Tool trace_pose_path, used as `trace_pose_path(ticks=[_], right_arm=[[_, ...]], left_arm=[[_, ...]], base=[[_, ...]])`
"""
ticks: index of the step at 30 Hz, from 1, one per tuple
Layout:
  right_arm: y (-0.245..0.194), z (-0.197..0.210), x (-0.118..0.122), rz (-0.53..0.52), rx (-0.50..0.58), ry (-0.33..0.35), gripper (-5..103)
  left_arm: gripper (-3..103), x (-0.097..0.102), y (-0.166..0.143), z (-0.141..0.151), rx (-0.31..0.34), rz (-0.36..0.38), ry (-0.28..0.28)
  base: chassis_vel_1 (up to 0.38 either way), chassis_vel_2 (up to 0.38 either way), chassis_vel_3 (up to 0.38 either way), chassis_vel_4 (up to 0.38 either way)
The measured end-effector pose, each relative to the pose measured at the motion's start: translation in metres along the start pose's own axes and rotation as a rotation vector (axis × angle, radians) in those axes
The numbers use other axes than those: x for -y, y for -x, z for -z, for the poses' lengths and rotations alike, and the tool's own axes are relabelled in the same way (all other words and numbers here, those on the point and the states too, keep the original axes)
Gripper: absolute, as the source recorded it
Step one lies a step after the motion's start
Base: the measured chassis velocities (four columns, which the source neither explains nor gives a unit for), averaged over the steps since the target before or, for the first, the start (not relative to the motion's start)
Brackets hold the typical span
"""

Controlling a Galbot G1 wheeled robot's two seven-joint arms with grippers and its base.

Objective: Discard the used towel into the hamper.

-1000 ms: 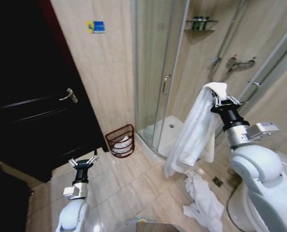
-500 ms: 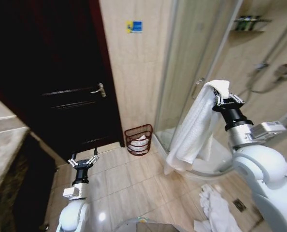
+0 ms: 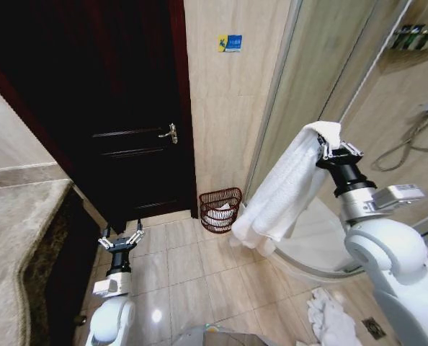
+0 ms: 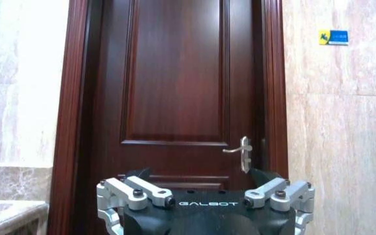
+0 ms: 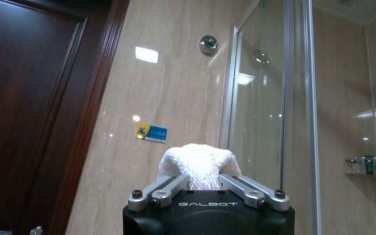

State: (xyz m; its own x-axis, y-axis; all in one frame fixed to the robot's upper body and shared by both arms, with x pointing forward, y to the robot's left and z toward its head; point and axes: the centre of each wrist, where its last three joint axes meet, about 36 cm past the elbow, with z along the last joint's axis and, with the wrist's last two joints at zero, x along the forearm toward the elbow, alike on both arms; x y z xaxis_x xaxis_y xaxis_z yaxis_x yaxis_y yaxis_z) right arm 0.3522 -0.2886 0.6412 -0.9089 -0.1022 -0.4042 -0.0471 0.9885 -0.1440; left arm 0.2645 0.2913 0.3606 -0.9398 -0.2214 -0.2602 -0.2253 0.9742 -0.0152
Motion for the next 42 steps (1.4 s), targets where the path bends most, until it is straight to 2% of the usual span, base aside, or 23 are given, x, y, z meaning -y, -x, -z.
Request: trace_pose_path(ticks=[12, 21, 42], right_arm=[[0.0005, -0.0008, 0.0005, 0.003, 0.002, 0.0, 4], [0.0004, -0.0011, 0.0011, -0.001, 0.005, 0.002, 4], [-0.0005, -0.0027, 0.0024, 0.007, 0.01, 0.007, 4]], left_arm=[[100, 0.0048, -0.0041, 0.0017, -0.015, -0.011, 0.007], [100, 0.0039, -0.0039, 0.0019, -0.001, -0.018, 0.015], [100, 0.0056, -0.0073, 0.0031, 0.02, -0.035, -0.014]], base=[[0.004, 0.004, 0.004, 0.004], [0.062, 0.065, 0.059, 0.062], [0.003, 0.003, 0.002, 0.002]])
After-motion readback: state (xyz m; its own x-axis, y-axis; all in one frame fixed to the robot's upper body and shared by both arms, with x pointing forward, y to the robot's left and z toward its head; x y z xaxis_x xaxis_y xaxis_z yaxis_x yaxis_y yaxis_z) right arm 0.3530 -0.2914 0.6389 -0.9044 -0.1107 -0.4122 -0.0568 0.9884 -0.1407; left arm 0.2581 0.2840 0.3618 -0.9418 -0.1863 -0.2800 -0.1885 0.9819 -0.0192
